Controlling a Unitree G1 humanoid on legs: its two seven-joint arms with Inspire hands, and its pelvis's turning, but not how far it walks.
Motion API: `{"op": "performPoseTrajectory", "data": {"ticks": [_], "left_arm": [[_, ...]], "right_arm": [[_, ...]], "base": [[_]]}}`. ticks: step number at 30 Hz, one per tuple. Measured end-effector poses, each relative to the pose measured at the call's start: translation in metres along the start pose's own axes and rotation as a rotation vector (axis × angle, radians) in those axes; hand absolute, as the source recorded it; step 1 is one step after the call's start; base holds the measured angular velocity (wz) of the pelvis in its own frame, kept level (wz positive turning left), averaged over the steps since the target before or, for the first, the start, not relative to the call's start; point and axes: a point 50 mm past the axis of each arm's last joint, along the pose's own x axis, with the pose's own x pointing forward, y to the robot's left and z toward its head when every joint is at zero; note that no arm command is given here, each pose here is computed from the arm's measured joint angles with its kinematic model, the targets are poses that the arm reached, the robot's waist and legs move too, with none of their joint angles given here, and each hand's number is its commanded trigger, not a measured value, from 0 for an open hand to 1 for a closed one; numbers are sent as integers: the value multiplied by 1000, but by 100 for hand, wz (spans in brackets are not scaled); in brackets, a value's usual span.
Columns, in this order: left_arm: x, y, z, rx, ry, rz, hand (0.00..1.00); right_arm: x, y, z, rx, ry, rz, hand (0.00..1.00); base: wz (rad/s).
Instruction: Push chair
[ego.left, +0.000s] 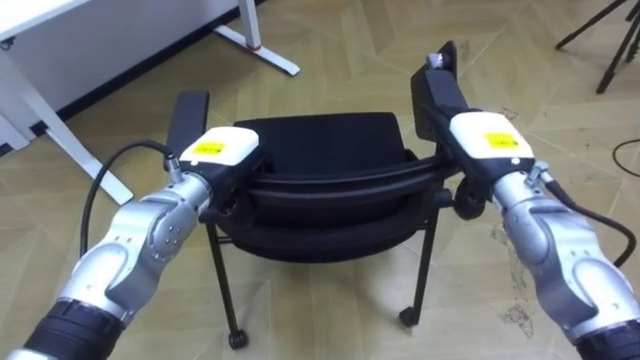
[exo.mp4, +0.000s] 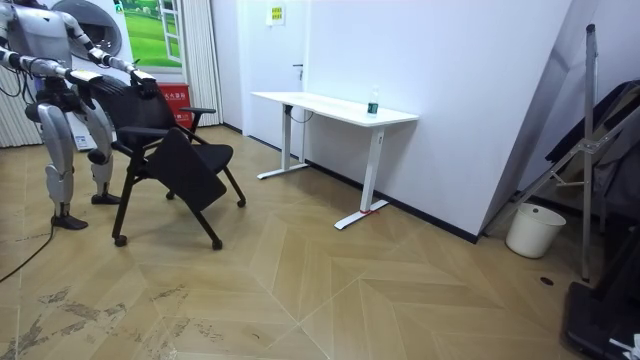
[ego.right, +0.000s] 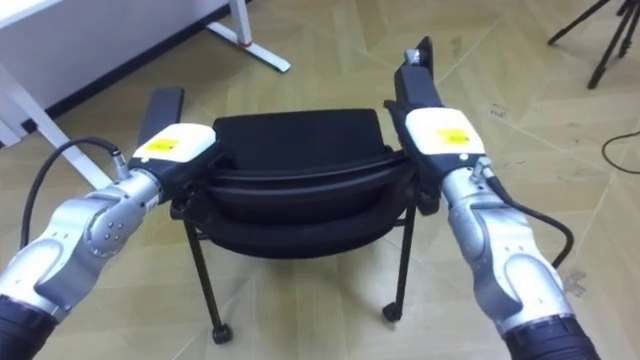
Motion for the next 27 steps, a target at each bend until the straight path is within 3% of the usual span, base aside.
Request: {"op": "performPoseTrajectory", "data": {"ticks": [21, 22, 23, 24, 26, 27], "left_arm": [[4, 3, 8, 27, -29, -2, 100], [5, 3, 10, 29, -37, -2, 100], [5, 3, 11, 29, -41, 0, 100], [5, 3, 11, 30, -42, 0, 100], [5, 3, 11, 30, -43, 0, 100], [5, 3, 11, 30, -43, 0, 100]], "right_arm": [[-1, 4, -3, -57, -4, 24, 0], [-1, 5, -3, -70, -4, 29, 8], [-1, 6, -3, -75, -1, 25, 35], [-1, 6, -4, -76, -1, 25, 44], [-2, 6, -4, -82, -2, 24, 100], [-2, 6, -4, -85, -3, 24, 100]], "base": [[2], [0], [0], [0], [0], [0]]}}
